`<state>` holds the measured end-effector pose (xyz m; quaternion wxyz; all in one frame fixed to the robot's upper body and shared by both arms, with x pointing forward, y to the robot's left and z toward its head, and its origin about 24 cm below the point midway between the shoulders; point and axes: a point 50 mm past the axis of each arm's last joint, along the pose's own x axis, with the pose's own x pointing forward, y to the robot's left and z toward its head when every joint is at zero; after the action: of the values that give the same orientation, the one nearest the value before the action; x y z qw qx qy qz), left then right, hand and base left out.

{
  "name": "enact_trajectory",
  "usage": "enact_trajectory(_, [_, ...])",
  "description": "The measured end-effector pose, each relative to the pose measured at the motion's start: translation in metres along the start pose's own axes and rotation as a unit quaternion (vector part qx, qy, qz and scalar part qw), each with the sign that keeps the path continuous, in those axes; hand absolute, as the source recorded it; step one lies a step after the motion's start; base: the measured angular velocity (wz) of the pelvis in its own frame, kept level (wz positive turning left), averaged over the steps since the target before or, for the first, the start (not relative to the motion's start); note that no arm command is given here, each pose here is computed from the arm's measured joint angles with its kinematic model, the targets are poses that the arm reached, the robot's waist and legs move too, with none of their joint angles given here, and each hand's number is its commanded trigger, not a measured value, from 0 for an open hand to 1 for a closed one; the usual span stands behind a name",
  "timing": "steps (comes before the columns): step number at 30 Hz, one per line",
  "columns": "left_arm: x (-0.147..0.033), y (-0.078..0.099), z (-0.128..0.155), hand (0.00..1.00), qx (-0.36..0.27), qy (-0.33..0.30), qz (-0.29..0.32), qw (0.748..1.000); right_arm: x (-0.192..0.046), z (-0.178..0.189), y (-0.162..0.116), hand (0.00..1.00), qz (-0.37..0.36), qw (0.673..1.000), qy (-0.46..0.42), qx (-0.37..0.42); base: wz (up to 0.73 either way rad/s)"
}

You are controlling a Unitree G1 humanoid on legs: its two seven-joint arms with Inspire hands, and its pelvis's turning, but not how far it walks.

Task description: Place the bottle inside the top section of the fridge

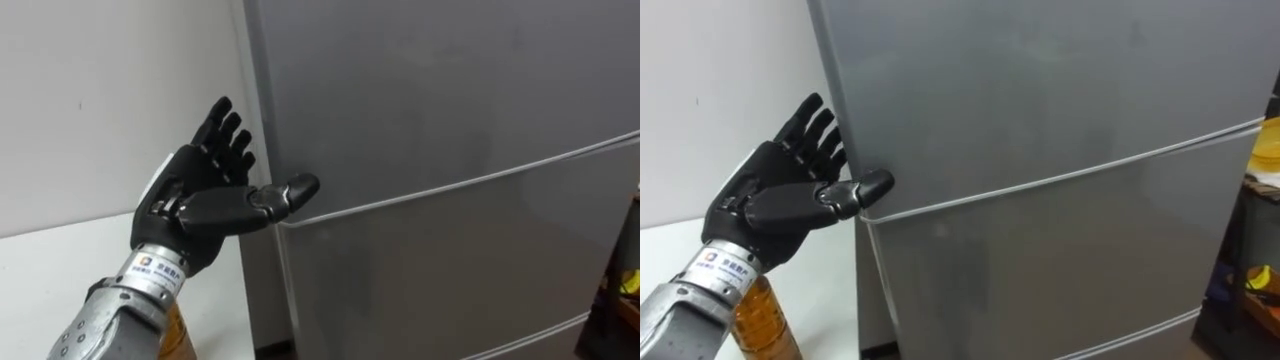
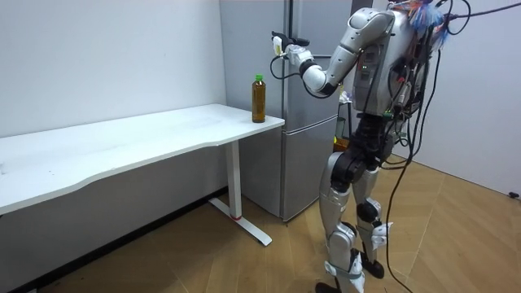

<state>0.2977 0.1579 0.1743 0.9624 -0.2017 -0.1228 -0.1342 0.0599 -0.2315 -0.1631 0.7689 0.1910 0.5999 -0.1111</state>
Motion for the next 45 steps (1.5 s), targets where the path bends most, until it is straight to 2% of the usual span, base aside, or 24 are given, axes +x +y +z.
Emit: enact_trajectory(45, [0.0006, -0.0048, -0.0041, 0.0, 0.0, 0.008, -0.006, 1.0, -0.0002, 0.0009, 0.0009, 0.0, 0.001, 1.0, -0.005, 0.009, -0.02])
